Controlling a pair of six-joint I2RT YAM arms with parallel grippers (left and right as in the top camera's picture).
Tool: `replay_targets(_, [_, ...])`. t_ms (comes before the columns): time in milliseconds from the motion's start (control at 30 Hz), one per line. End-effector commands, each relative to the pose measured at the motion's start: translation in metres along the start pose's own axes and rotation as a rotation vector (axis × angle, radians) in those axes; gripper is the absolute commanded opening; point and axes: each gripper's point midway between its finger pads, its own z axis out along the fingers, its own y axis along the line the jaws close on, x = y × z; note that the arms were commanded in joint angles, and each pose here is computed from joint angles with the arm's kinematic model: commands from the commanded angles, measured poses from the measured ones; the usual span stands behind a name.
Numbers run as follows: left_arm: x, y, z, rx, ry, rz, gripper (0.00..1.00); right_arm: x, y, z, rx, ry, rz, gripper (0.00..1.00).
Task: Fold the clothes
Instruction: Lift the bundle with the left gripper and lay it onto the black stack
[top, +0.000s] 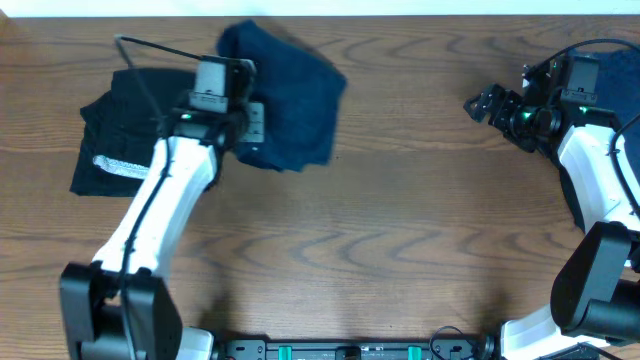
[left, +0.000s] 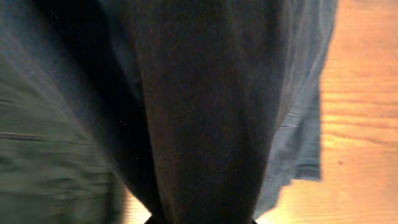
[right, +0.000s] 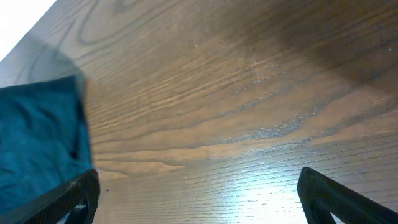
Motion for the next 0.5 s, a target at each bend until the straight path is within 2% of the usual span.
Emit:
replay_targets(0, [-0.019,0.033,-0.020,-0.093,-0.070,0.054,0.06,0.001,-0.002,0.002,0.003,0.006,0.004,0.99])
replay_targets(200, [-0.024,0.071,-0.024,-0.154,-0.081,0.113,0.06,0.001,-0.002,0.002,0.003,0.007,0.004,0.99])
replay_targets(467, [-0.033,0.112,-0.035,-0.216,-0.120,0.035,0.06,0.001,-0.002,0.002,0.003,0.006,0.004,0.99])
